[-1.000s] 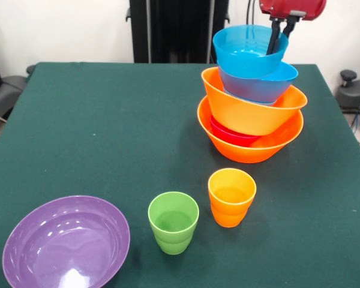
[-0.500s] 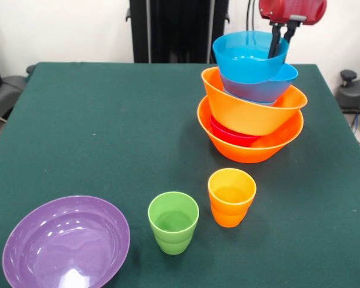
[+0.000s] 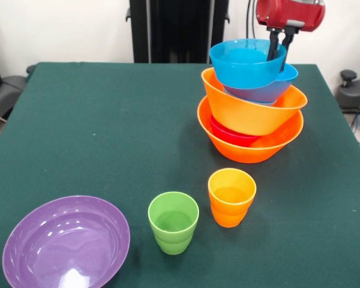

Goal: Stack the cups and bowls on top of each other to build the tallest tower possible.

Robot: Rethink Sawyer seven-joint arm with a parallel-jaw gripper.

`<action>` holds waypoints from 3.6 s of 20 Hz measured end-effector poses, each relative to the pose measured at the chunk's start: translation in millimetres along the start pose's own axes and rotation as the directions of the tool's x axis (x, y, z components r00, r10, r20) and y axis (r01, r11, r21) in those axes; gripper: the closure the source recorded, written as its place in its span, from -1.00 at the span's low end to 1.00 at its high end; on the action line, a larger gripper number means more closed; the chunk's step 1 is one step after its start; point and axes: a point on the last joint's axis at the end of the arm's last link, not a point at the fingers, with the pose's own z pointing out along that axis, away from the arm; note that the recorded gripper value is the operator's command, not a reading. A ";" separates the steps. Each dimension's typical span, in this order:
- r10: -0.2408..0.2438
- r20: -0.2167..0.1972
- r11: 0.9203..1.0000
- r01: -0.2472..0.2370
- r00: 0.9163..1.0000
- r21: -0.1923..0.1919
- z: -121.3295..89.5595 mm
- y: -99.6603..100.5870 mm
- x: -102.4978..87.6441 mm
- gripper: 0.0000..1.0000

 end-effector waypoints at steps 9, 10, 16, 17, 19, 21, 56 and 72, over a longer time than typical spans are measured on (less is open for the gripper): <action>-0.006 -0.003 1.000 0.006 1.000 0.003 -1.2 0.4 -0.1 1.00; -0.006 -0.003 1.000 0.006 1.000 0.003 -1.2 0.5 -0.1 1.00; -0.014 -0.008 1.000 0.014 1.000 0.007 -2.8 0.3 -0.1 1.00; -0.023 -0.013 1.000 0.023 1.000 0.009 -5.4 0.7 -0.6 1.00; -0.029 -0.019 1.000 0.029 0.999 0.008 -7.4 1.3 -0.5 1.00; -0.043 -0.037 0.999 0.044 0.998 0.004 -12.6 3.0 0.9 1.00; -0.058 -0.100 0.998 0.055 0.993 -0.035 -65.1 10.0 22.5 1.00; -0.041 -0.084 0.999 0.037 0.996 -0.038 -47.4 12.0 27.9 1.00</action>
